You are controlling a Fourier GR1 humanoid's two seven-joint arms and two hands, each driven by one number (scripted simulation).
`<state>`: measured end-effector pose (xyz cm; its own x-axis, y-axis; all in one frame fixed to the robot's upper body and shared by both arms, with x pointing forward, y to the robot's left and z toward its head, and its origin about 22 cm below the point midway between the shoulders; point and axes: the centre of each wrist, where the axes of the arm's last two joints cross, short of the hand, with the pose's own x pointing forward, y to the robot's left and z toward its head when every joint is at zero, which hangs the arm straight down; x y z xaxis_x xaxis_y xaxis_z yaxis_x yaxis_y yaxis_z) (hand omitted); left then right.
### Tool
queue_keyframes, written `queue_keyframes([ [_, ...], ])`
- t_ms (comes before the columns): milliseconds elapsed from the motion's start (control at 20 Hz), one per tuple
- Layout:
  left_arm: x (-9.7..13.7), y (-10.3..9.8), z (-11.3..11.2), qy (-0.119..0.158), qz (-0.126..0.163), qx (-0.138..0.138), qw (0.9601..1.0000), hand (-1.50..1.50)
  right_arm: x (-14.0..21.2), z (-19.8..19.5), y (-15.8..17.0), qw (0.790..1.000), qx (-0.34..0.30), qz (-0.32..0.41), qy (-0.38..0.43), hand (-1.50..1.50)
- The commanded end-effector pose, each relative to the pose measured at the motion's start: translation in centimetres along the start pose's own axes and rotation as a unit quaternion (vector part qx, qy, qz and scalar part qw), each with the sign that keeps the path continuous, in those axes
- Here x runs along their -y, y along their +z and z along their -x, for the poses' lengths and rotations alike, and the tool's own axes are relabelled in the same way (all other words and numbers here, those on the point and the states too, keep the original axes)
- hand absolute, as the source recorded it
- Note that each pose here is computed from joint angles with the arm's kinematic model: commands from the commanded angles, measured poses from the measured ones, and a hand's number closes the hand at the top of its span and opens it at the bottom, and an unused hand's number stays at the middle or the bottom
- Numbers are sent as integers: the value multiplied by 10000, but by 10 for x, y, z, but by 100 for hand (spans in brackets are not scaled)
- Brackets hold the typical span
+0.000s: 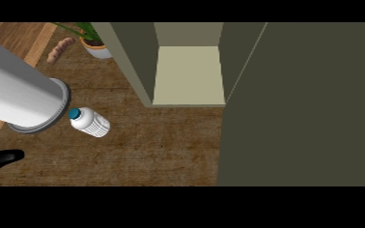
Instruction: Pick up the bottled water, place it into the cabinet and close the cabinet
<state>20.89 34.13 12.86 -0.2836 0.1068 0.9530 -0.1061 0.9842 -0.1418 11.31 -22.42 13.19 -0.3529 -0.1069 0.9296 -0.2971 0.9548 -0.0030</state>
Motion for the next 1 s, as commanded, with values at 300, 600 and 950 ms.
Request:
queue_keyframes([
  [300,-22,22,27,-404,-294,-664,9965,-150,-16,-36,39,9999,-56,-44,-95,-150],
  [600,-43,18,79,-255,-290,-1048,9937,-150,-18,-43,36,9999,19,-116,48,-150],
  [950,-55,12,125,144,-280,-1553,9874,-150,-24,-41,46,9999,0,-85,59,-150],
])
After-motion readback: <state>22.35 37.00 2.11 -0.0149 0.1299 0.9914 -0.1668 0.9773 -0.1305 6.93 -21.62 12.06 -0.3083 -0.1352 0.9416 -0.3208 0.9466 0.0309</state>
